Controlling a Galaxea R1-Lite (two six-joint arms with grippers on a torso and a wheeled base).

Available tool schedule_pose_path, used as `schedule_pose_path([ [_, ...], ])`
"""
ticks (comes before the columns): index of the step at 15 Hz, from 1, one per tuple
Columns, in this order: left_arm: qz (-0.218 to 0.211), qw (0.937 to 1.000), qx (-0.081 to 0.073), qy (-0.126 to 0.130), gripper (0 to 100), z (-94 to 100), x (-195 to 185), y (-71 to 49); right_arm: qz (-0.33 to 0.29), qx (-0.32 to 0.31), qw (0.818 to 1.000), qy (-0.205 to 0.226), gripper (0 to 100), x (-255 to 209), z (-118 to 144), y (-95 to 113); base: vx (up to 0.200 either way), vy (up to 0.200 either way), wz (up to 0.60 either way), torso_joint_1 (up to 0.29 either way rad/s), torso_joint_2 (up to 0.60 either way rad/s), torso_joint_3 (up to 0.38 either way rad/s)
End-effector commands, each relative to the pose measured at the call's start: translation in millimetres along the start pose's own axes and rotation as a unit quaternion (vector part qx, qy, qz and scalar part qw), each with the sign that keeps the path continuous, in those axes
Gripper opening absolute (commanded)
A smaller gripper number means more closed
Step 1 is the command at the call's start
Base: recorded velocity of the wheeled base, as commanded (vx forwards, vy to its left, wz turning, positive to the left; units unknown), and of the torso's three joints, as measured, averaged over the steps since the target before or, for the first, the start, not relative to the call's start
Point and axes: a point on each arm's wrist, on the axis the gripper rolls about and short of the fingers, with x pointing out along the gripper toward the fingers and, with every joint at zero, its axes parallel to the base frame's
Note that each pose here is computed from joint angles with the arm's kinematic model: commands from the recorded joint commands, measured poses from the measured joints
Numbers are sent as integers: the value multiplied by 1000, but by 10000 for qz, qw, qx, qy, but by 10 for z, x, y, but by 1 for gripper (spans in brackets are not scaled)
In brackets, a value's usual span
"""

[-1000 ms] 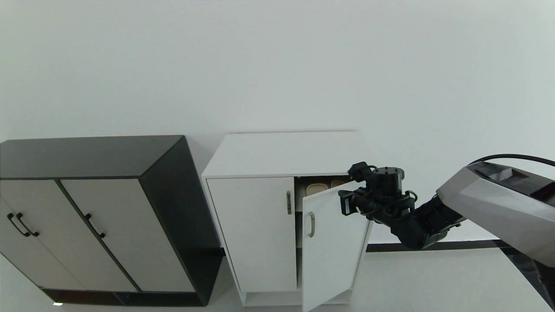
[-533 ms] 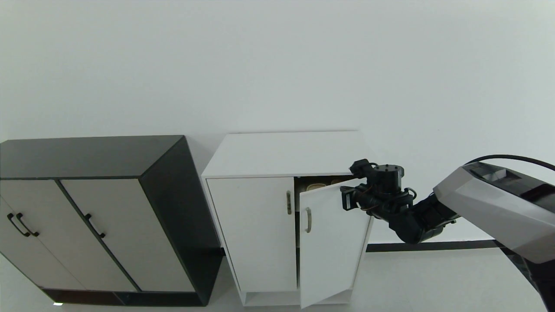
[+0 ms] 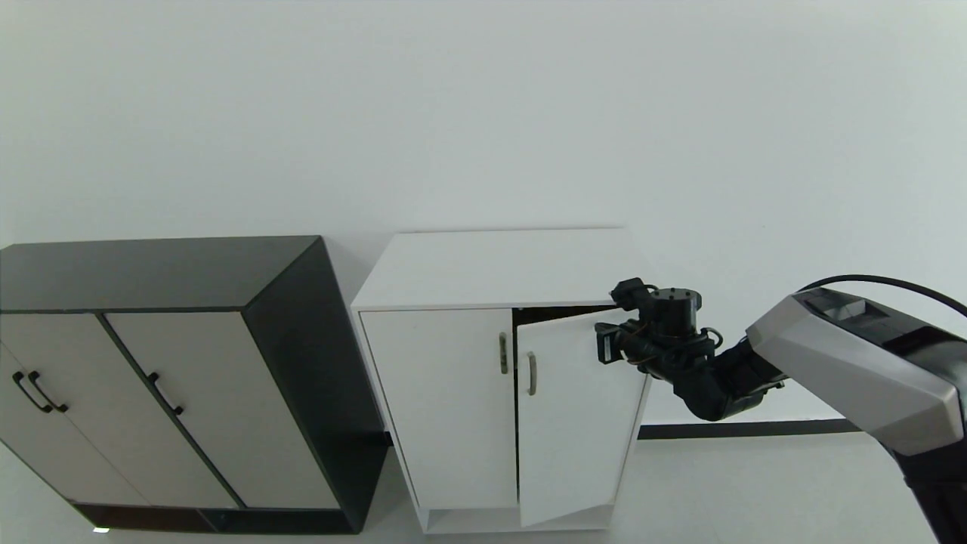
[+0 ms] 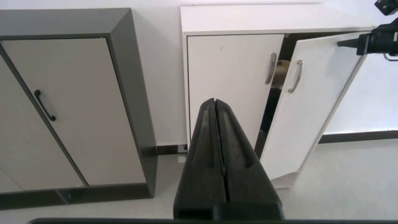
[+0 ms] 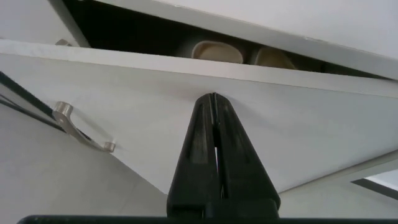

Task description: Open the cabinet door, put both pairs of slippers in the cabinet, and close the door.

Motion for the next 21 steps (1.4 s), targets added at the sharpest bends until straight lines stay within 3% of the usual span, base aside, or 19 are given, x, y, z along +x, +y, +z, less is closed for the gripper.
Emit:
schedule_pose_path([
  [1, 2, 10000, -4, -1, 0, 0, 0, 0, -10, 5, 10000, 65, 0, 44, -50, -15, 0, 0, 0, 0, 0, 0],
  [21, 2, 10000, 4, -1, 0, 0, 0, 0, -146, 17, 9999, 73, 0, 210, 26, -79, 0, 0, 0, 0, 0, 0],
])
